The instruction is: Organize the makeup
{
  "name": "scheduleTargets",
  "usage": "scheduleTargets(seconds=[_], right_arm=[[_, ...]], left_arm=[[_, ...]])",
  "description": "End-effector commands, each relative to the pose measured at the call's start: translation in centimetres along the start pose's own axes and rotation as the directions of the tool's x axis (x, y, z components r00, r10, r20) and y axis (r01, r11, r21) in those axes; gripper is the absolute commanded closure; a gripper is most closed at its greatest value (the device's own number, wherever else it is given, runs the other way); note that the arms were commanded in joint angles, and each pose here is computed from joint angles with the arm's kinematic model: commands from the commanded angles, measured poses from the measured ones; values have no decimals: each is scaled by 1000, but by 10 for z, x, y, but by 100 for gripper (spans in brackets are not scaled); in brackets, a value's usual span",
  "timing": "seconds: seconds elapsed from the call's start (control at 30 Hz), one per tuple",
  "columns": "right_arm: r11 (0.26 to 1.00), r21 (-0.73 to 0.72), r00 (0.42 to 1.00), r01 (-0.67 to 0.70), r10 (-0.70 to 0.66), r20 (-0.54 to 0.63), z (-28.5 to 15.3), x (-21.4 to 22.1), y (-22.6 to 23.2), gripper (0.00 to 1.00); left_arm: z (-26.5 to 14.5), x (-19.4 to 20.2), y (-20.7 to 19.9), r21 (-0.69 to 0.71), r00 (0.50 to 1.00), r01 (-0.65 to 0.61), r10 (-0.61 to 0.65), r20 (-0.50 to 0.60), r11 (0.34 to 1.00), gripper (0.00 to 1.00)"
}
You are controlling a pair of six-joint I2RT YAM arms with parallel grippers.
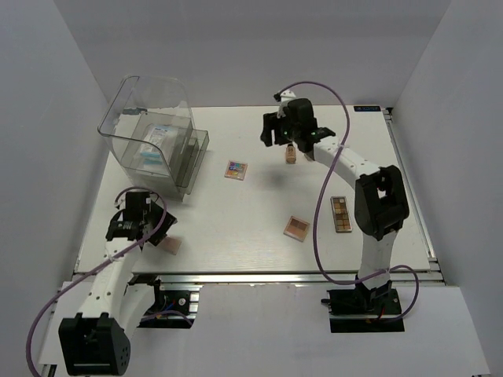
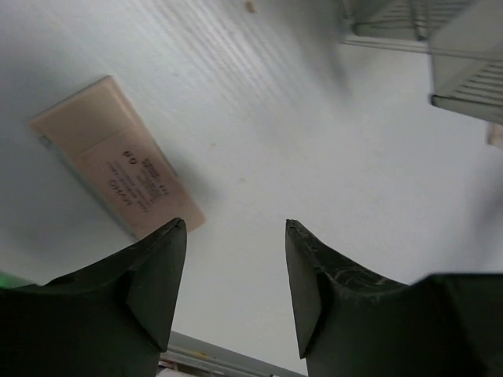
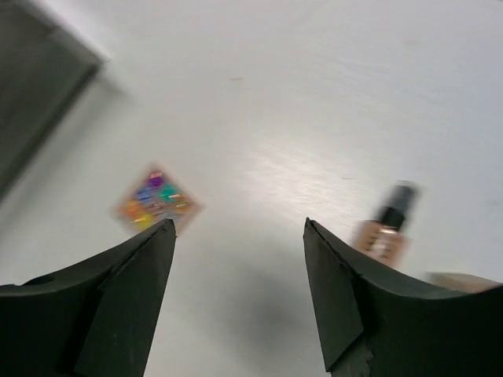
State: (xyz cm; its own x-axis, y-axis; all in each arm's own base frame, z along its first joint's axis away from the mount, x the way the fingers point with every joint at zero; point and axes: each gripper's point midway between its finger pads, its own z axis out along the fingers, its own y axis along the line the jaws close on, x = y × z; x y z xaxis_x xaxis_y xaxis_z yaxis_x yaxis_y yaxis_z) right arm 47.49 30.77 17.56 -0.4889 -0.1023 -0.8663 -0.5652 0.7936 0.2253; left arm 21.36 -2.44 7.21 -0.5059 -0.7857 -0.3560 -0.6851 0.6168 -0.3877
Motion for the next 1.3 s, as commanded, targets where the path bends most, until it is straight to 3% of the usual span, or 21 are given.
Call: scheduleTargets(seconds=[0.0,0.07,0.17,0.47,1.0,1.27], right_arm=[[946,312,994,83,-58,-90,-15,-1,-79,28],[922,374,991,101,-62,-115,-14,1,-101,18],[895,428,985,124,-57,-165,1,0,-120,15],[893,415,967,174,-75,-245,35,26,-141,25],[901,404,934,156,-1,-357,36,86,-144,25],[921,371,918,118,42,-395,38,107,-137,36]], left_arm=[[-9,1,-25,175,999,-47,44,21,983,37],[-14,0,-30,224,998,-51,43,40,973,35],[-21,-4,-35,254,997,-66,50,66,965,31],[-30,-9,-38,260,995,-67,45,92,963,29],[-29,-14,-38,244,994,-67,44,102,967,26],[-32,-16,-38,244,993,-60,34,110,968,26]])
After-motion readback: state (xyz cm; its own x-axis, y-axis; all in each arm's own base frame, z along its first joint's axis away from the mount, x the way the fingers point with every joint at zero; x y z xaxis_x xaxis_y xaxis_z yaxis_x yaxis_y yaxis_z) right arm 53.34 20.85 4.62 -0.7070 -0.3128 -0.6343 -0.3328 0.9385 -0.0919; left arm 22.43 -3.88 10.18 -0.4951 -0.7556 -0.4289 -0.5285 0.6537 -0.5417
